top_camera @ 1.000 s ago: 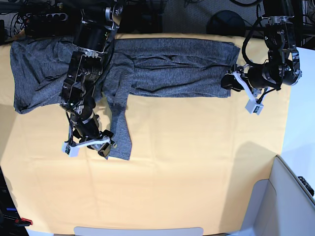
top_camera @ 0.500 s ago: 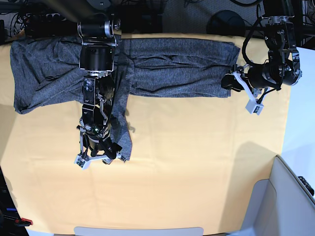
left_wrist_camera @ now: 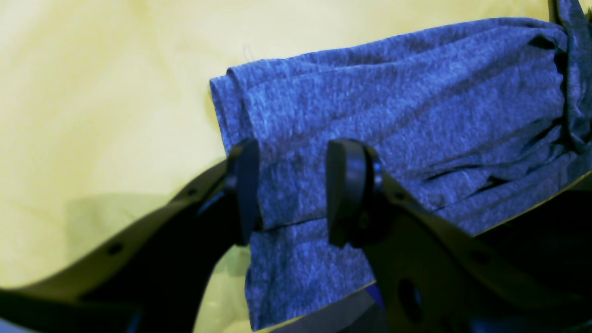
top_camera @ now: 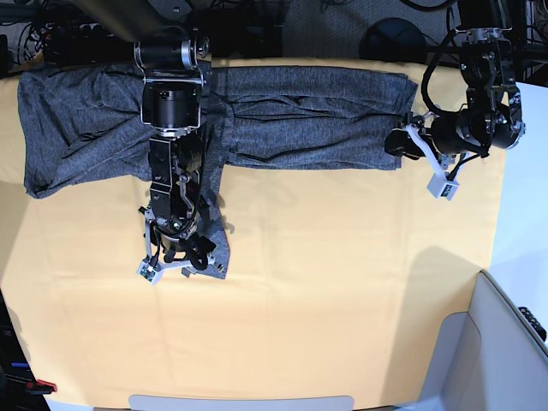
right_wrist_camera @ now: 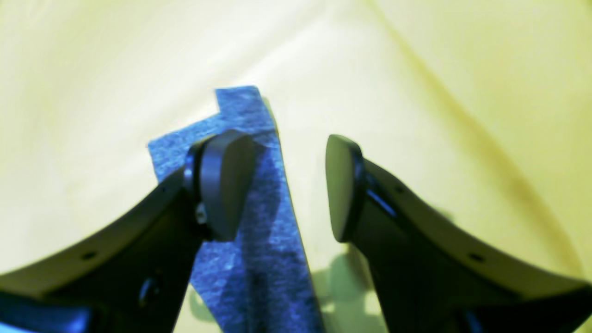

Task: Fold the T-shirt properly
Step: 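Grasp the sleeve cuff with the right gripper, then fold the held cuff up onto the body toward the left gripper, then release the cuff and move both grippers to the body's side edges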

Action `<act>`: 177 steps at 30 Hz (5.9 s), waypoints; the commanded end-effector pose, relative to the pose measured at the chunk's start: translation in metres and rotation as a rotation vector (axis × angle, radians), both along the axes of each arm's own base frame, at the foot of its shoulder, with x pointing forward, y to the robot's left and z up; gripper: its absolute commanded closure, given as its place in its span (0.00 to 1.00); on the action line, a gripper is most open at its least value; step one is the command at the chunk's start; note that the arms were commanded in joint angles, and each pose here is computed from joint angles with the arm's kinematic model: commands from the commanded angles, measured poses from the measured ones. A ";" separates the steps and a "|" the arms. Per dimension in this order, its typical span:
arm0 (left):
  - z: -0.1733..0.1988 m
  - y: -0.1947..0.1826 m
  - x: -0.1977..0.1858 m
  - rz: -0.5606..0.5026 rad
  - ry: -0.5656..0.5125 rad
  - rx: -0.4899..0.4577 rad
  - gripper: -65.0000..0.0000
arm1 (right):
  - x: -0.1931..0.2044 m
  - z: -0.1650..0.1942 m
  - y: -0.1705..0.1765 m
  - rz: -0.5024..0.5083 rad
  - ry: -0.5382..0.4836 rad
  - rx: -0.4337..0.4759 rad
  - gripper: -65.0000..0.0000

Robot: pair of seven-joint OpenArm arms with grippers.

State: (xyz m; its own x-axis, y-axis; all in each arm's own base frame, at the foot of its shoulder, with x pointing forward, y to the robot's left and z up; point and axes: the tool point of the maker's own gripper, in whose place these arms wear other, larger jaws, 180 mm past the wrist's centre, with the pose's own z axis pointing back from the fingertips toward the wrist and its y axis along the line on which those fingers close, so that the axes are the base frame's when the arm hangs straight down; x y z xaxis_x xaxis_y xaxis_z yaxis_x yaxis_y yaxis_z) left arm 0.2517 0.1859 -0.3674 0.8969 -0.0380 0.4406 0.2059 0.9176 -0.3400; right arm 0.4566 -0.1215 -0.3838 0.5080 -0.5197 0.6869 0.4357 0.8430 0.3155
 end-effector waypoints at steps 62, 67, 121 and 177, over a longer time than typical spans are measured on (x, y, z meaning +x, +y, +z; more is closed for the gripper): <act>0.010 0.006 0.007 0.005 -0.036 0.007 0.66 | 0.012 0.037 0.056 0.196 -0.077 -0.100 1.00; 0.018 0.023 0.012 0.059 -0.063 0.018 0.70 | -0.016 0.074 0.104 0.338 -0.160 -0.087 1.00; 0.054 0.121 0.006 0.375 -0.175 0.068 0.71 | -0.219 0.094 0.300 1.138 0.053 0.097 0.72; -0.016 0.009 -0.036 0.123 0.151 -0.329 0.60 | -0.166 0.069 -0.099 -0.009 0.018 -0.042 0.39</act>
